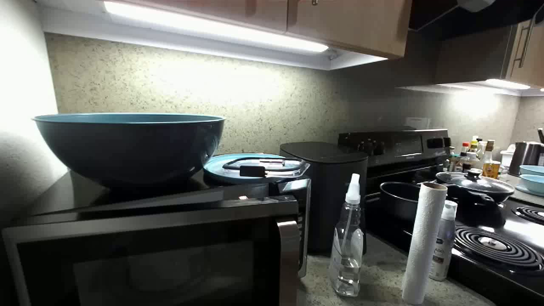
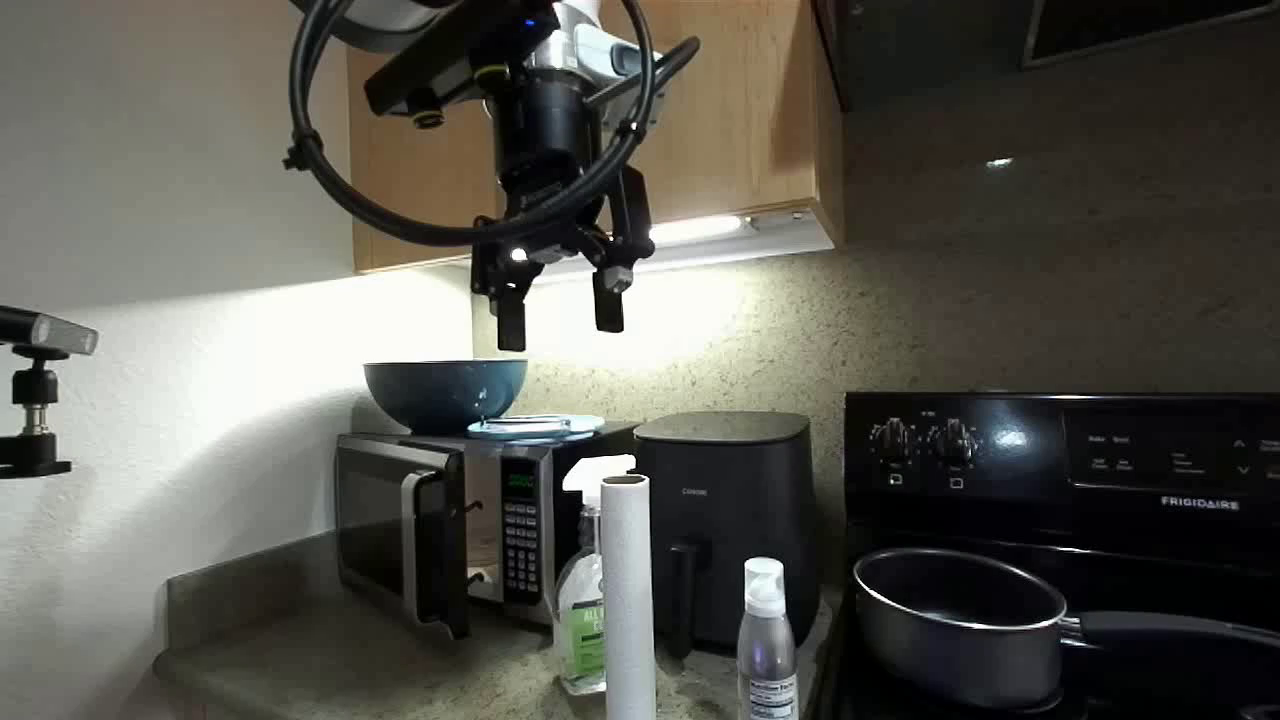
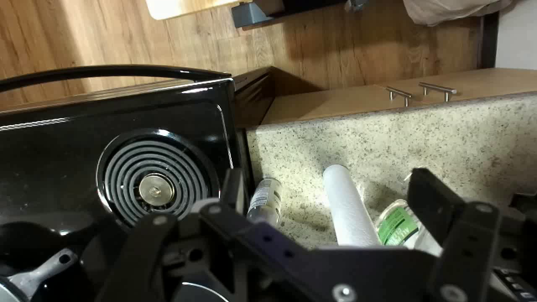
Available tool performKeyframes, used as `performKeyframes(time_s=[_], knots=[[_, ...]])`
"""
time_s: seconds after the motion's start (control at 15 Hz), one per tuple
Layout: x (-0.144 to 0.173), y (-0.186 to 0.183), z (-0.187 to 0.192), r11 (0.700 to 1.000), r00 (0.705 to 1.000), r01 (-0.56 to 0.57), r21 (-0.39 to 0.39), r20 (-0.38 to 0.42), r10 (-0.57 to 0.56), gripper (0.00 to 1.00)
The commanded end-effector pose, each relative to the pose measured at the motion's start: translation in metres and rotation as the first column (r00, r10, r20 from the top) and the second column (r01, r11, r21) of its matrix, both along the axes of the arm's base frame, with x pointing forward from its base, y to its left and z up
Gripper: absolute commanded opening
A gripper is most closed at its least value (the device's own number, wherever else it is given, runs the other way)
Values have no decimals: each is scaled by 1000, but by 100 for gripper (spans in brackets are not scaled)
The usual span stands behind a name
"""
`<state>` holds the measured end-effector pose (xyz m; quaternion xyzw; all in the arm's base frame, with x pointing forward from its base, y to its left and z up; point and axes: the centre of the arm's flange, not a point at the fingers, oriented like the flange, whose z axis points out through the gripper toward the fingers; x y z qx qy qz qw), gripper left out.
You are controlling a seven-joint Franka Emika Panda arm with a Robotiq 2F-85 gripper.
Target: Close the microwave door
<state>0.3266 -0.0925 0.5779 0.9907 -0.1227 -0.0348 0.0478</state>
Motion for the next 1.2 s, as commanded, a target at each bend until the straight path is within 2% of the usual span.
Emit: performKeyframes(time_s=[0.0, 0.73, 1.13], knots=[[0, 0, 0, 1000, 1000, 0, 0, 0, 0, 100], [0, 0, 0, 1000, 1000, 0, 0, 0, 0, 100], [3, 8, -25, 999, 996, -34, -14, -87, 33, 100]])
